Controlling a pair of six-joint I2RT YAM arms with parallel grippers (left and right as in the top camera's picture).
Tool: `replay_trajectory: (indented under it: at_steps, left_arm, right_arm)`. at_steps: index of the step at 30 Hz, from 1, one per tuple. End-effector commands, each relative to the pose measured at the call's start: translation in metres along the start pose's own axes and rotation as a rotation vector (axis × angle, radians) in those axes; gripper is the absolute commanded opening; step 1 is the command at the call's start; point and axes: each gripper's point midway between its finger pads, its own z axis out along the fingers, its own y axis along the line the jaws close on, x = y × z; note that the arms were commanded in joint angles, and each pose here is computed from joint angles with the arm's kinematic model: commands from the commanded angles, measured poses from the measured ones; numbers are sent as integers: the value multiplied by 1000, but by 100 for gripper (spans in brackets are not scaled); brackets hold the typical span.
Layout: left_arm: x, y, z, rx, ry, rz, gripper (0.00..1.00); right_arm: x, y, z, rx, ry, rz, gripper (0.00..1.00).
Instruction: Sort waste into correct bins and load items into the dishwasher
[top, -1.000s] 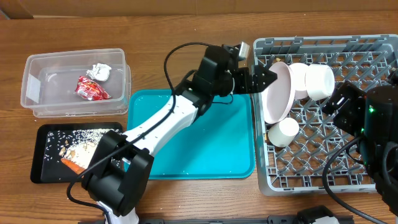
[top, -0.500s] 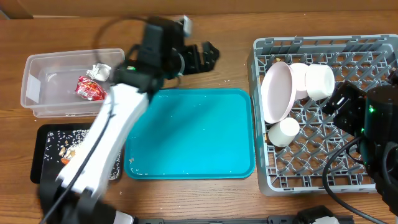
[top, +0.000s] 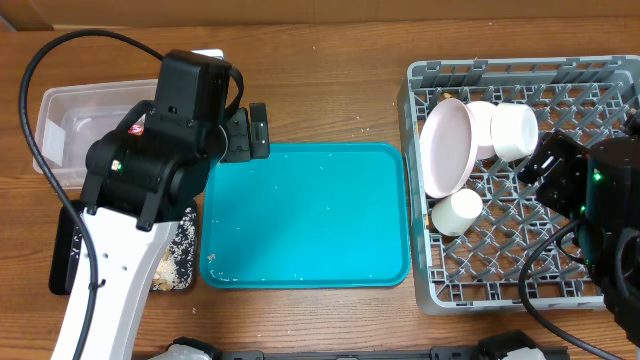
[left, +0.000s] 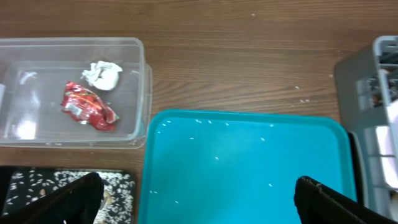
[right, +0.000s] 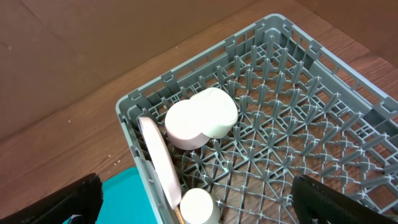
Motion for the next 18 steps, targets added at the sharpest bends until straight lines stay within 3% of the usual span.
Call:
replay_trajectory:
  at_steps: [1, 12, 18]
  left_arm:
    - [-3, 12, 5, -65, -5, 15, 100]
    - [-1, 10, 15, -73, 19, 21, 100]
    - [-1, 10, 15, -73, 19, 21, 100]
  right_arm:
    - [-5, -3, -3, 8, -22, 14, 100]
    - [-7, -10, -18, -22, -56, 36, 100]
    - [0, -37, -44, -23, -92, 70, 100]
